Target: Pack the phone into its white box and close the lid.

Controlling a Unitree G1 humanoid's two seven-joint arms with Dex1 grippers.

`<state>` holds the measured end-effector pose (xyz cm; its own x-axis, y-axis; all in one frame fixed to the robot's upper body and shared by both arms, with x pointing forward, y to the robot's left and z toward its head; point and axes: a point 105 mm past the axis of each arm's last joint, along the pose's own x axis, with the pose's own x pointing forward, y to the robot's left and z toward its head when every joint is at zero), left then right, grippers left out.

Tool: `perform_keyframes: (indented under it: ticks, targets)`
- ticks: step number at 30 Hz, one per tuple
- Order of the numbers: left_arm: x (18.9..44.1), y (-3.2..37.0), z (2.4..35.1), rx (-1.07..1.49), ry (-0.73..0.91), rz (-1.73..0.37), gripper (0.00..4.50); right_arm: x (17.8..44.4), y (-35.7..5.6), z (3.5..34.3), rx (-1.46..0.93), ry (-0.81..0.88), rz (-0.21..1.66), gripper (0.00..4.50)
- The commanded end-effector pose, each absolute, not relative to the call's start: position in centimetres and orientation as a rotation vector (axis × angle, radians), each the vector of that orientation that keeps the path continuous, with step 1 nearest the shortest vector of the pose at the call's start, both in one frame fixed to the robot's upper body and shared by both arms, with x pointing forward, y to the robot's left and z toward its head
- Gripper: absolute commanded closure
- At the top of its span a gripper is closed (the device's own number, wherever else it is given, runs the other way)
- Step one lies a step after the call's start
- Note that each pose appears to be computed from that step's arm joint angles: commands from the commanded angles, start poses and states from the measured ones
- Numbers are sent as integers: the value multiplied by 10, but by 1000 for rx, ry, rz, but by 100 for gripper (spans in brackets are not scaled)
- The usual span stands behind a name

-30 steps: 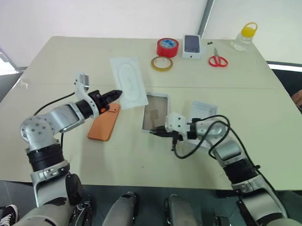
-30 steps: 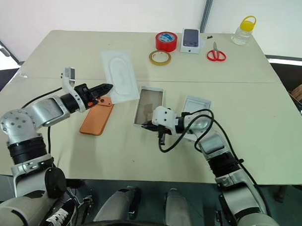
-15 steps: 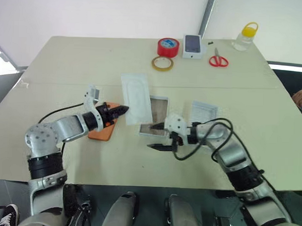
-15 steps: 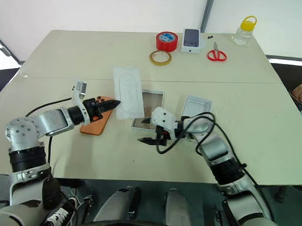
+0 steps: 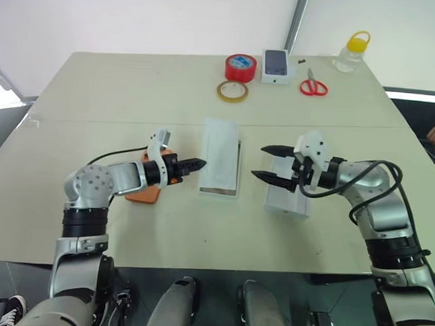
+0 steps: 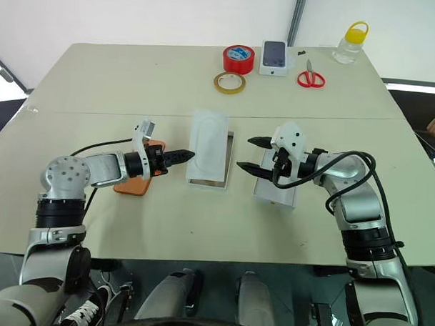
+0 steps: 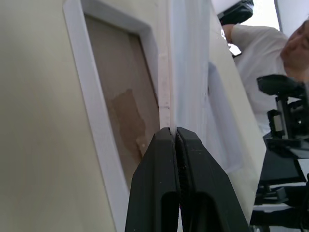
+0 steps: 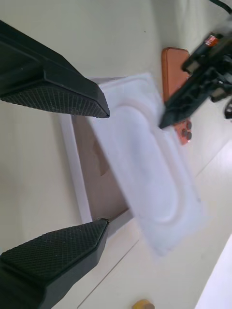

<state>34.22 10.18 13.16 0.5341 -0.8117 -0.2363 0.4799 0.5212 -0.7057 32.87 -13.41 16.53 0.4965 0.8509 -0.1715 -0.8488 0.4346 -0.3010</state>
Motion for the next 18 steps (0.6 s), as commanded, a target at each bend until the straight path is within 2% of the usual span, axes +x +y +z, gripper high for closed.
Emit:
perform_keyframes:
  ticks: [1, 5, 11, 14, 17, 18]
  targets:
    - [345, 101, 147, -627, 548, -868, 261, 325, -135, 178, -372, -66, 1050, 99]
    - [345, 102, 149, -594, 551, -865, 58, 326, -131, 179, -353, -78, 1047, 99]
    - [354, 115, 158, -495, 450, -817, 58, 328, -104, 182, -275, -101, 1105, 99]
    - [357, 126, 174, -393, 298, -789, 54, 326, -86, 182, -183, -88, 1165, 186]
    - [362, 149, 181, -206, 185, -717, 54, 332, -67, 177, -239, -111, 1143, 334]
    - [364, 159, 177, -67, 165, -679, 54, 334, -59, 174, -238, -109, 1142, 383]
